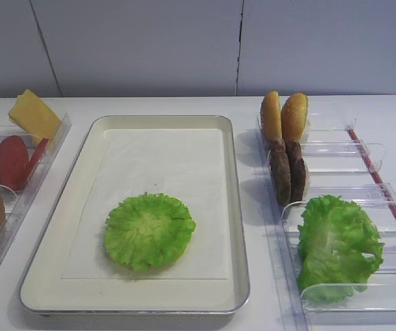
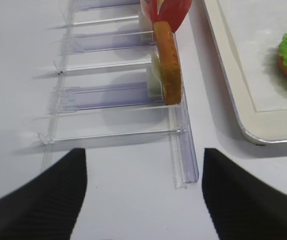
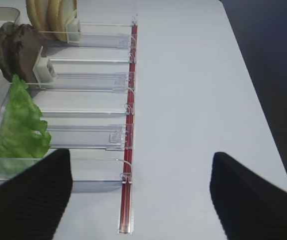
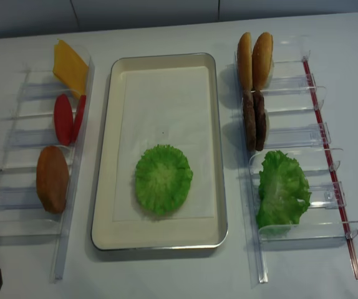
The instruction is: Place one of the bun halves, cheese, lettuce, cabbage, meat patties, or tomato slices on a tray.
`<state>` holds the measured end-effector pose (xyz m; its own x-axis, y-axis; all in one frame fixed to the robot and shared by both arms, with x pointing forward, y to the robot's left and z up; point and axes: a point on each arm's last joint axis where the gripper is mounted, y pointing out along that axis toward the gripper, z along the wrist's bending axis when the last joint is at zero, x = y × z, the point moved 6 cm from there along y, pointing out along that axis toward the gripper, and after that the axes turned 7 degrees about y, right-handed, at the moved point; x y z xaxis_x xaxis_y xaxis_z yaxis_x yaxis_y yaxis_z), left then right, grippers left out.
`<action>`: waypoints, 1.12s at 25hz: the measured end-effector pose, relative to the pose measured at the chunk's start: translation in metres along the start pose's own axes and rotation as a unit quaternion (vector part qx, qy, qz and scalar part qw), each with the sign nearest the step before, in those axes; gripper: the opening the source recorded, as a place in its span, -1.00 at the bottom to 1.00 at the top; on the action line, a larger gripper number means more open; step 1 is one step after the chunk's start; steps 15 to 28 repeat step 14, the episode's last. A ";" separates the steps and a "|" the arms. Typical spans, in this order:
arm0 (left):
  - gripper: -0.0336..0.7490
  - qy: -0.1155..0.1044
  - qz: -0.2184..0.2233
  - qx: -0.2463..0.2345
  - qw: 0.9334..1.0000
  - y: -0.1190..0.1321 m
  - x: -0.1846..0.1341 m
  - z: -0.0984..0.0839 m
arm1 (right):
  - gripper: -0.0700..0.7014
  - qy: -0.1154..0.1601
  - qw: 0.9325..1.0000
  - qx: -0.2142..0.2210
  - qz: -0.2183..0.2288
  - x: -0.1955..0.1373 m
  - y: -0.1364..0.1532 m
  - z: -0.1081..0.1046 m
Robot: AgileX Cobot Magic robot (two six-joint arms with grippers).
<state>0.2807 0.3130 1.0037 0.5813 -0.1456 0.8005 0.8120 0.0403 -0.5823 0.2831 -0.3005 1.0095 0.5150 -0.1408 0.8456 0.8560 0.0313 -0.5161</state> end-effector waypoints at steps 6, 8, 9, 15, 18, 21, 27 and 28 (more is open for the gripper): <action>0.26 0.000 0.000 0.000 1.000 0.000 0.000 0.000 | 0.68 0.000 1.000 0.000 0.000 0.000 0.000 0.000; 0.26 0.000 0.000 0.000 1.000 0.000 0.000 0.000 | 0.65 0.000 1.000 0.000 0.000 0.000 0.000 0.000; 0.26 0.000 0.000 0.000 1.000 0.000 0.000 0.000 | 0.64 0.000 1.000 0.000 0.000 0.000 0.000 0.000; 0.26 0.000 0.000 0.000 1.000 0.000 0.000 0.000 | 0.57 0.000 1.000 0.001 0.000 0.000 0.000 0.000; 0.26 0.000 0.000 0.000 1.000 0.000 0.000 0.000 | 0.57 0.000 1.000 0.001 0.000 0.000 0.000 0.000; 0.26 0.000 0.000 0.000 1.000 0.000 0.000 0.000 | 0.57 0.000 1.000 0.001 0.000 0.000 0.000 0.000; 0.26 0.000 0.000 0.000 1.000 0.000 0.000 0.000 | 0.57 0.000 1.000 0.001 0.000 0.000 0.000 0.000; 0.26 0.000 0.000 0.000 1.000 0.000 0.000 0.000 | 0.57 0.000 1.000 0.001 0.000 0.000 0.000 0.000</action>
